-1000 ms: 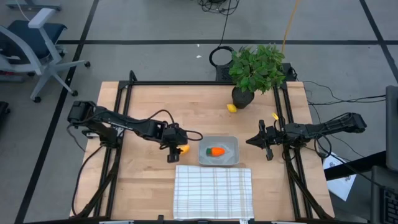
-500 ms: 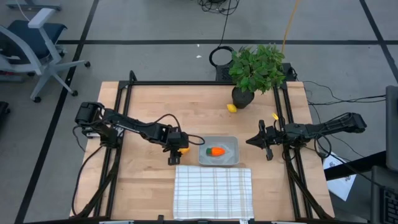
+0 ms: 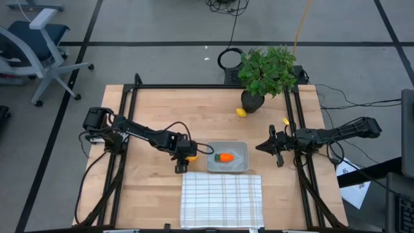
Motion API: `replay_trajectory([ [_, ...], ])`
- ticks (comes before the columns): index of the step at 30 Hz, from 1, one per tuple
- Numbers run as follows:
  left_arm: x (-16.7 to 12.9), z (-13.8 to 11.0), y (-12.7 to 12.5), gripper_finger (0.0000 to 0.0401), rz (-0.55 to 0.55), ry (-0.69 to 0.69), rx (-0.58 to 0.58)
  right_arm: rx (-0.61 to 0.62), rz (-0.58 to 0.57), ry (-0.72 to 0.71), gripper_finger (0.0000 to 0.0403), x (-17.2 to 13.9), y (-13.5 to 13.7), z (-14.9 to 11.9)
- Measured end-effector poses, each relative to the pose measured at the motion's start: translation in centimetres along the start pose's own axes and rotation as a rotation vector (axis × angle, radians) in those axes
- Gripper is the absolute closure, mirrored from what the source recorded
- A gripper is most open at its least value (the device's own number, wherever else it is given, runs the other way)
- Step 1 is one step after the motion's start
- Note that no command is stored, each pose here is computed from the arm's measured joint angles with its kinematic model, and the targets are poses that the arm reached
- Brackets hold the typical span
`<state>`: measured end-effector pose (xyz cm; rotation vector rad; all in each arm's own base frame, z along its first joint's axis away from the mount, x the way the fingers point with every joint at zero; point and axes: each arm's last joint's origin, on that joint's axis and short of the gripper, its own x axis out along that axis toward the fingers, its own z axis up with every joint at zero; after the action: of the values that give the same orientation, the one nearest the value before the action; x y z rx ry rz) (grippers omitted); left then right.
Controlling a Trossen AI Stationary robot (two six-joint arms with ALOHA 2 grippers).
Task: Pick and placing Produce into tupperware
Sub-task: Put the yellow banana into the gray bin
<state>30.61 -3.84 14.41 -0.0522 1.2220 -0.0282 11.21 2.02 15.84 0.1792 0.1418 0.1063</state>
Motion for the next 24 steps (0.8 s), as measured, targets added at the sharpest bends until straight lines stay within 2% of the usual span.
replay_trajectory([
  [5, 0.15, -0.04, 0.01, 0.0189, 0.002, 0.006, 0.031, 0.000, 0.000, 0.000, 0.0403, 0.00, 0.00, 0.00],
  [24, 0.45, 0.16, 0.08, 0.0191, 0.013, -0.011, 0.032, 0.005, 0.001, -0.002, 0.0403, 0.00, 0.01, 0.02],
])
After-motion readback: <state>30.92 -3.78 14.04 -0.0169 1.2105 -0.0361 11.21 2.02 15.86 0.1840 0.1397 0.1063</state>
